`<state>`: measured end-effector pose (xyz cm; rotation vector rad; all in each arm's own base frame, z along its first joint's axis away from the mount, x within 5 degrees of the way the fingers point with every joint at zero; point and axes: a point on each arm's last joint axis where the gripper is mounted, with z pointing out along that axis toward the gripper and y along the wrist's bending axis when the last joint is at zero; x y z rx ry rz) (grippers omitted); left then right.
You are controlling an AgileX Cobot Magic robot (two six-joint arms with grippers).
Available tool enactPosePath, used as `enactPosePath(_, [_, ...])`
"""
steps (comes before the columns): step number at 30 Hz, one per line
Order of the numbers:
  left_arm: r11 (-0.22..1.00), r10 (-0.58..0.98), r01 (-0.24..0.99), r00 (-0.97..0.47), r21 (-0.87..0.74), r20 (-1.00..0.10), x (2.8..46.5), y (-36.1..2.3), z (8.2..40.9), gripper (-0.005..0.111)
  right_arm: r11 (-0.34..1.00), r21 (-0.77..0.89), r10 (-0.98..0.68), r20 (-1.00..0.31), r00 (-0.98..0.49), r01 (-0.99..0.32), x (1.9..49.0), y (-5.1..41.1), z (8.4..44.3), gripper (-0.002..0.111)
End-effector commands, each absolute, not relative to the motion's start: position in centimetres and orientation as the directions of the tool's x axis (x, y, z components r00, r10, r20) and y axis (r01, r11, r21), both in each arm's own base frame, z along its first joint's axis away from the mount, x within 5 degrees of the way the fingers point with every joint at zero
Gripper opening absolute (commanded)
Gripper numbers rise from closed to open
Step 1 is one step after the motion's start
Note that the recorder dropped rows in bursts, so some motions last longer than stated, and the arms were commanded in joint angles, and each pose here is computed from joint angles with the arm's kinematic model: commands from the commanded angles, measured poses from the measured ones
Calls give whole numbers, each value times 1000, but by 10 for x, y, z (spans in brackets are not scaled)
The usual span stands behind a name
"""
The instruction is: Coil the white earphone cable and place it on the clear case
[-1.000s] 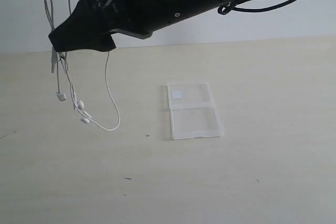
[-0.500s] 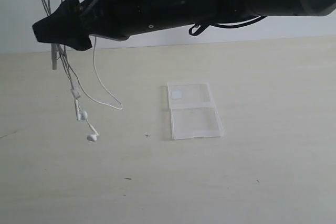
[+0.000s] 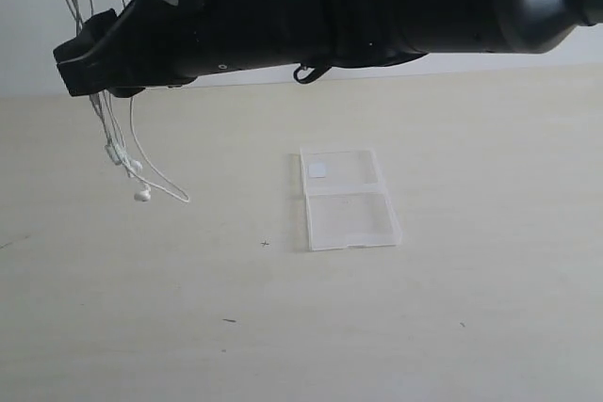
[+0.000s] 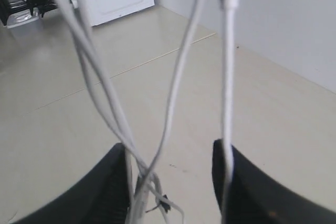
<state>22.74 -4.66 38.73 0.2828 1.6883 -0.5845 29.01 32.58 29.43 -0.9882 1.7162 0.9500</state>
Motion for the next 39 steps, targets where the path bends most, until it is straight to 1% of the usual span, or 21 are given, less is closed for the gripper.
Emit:
enactPosePath(1, [859, -159, 458, -190, -230, -969, 229, -43, 391, 0, 402, 195, -190, -938, -290, -894, 291, 326, 294, 46])
enactPosePath(6, [860, -168, 452, -188, -237, -968, 229, -42, 391, 0, 434, 239, -157, -929, -334, -868, 294, 326, 293, 44])
enactPosePath(8, [855, -172, 458, -190, -242, -967, 229, -43, 391, 0, 436, 248, -149, -928, -342, -865, 294, 326, 293, 35])
enactPosePath(10, [850, -181, 463, -191, -251, -965, 229, -43, 392, 0, 429, 236, -156, -931, -329, -872, 294, 326, 293, 20])
enactPosePath(13, [849, -183, 463, -191, -253, -964, 229, -43, 392, 0, 425, 226, -161, -934, -319, -877, 293, 327, 293, 2])
enactPosePath(14, [849, -183, 463, -191, -253, -964, 229, -43, 392, 0, 425, 226, -161, -934, -319, -877, 293, 327, 293, 0])
enactPosePath(18, [863, -178, 443, -185, -244, -966, 230, -41, 391, 0, 440, 220, -165, -933, -319, -871, 295, 326, 292, 0])
enactPosePath(21, [869, -171, 435, -184, -236, -968, 230, -41, 391, 0, 485, 229, -159, -926, -342, -844, 298, 323, 291, 0])
enactPosePath(25, [868, -162, 439, -189, -230, -969, 230, -41, 390, 0, 487, 228, -159, -926, -342, -843, 298, 323, 291, 0])
enactPosePath(28, [876, -151, 423, -217, -232, -964, 230, -40, 387, 0, 501, 218, -149, -932, -332, -837, 298, 321, 297, 0])
enactPosePath(29, [874, -184, 407, -229, -266, -956, 230, -39, 387, 0, 513, 211, -141, -936, -324, -832, 298, 319, 302, 0])
enactPosePath(34, [873, -188, 402, -244, -276, -951, 230, -39, 383, 0, 600, 77, -163, -963, -216, -796, 298, 302, 328, 0])
enactPosePath(39, [865, -200, 408, -255, -293, -946, 230, -40, 382, 0, 638, -40, -197, -974, -113, -769, 291, 287, 354, 0])
